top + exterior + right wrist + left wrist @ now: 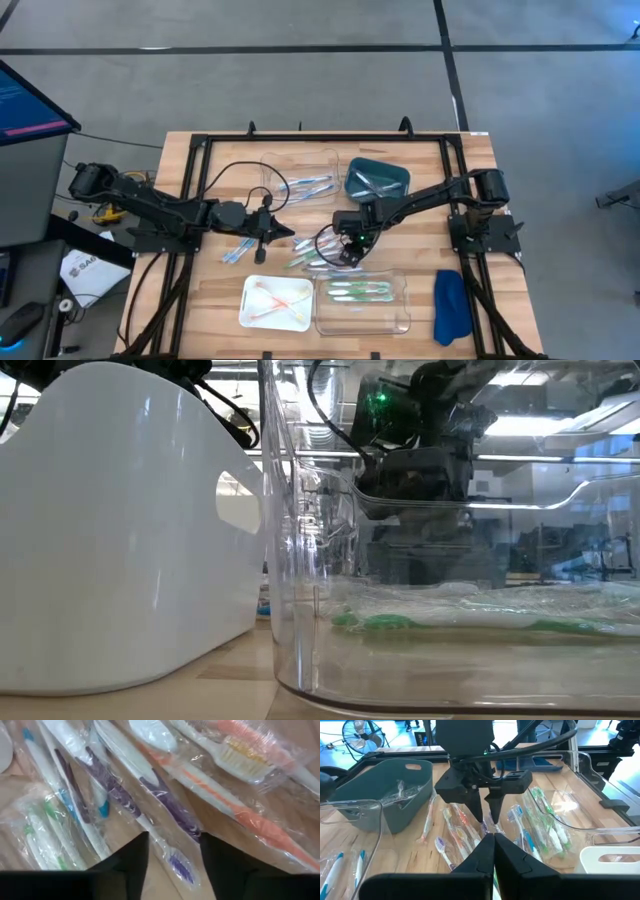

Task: Pick & Place Toothbrushes
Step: Put the purple toothbrush into the green bin

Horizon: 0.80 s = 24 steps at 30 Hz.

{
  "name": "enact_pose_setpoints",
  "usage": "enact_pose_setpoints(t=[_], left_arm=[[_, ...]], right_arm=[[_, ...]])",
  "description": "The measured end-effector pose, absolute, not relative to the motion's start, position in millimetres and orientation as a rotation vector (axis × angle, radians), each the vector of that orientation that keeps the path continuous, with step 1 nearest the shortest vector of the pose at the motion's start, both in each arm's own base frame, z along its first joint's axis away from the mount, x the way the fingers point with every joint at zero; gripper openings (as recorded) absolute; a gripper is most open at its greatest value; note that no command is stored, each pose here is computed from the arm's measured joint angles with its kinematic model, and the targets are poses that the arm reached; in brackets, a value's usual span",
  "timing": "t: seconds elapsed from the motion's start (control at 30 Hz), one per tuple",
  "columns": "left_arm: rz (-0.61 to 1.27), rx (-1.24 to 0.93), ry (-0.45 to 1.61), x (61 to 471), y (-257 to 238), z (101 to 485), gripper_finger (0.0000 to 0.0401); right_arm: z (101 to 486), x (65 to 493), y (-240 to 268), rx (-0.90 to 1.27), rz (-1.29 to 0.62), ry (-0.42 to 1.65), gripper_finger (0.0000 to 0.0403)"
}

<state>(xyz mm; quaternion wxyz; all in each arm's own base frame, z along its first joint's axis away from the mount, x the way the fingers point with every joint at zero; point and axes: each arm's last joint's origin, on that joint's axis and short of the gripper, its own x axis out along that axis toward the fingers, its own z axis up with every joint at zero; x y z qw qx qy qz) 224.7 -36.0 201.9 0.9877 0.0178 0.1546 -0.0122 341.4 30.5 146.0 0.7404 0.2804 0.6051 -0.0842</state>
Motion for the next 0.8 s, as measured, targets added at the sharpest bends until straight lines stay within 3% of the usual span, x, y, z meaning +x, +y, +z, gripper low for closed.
enact_pose_setpoints(t=[0.13, 0.3, 0.8], left_arm=[[-0.024, 0.036, 0.311, 224.7, -36.0, 201.9, 0.0001], [-0.024, 0.035, 0.311, 224.7, -36.0, 201.9, 0.0001], [-0.051, 0.032, 0.312, 224.7, -36.8, 201.9, 0.0001]], right_arm=[[145.9, 341.5, 30.0, 0.597, -0.192, 1.322, 0.0206], [146.0, 341.6, 28.6, 0.553, -0.224, 1.306, 0.0220], [161.3, 352.0, 41.8, 0.486, -0.170, 1.260, 0.0163]])
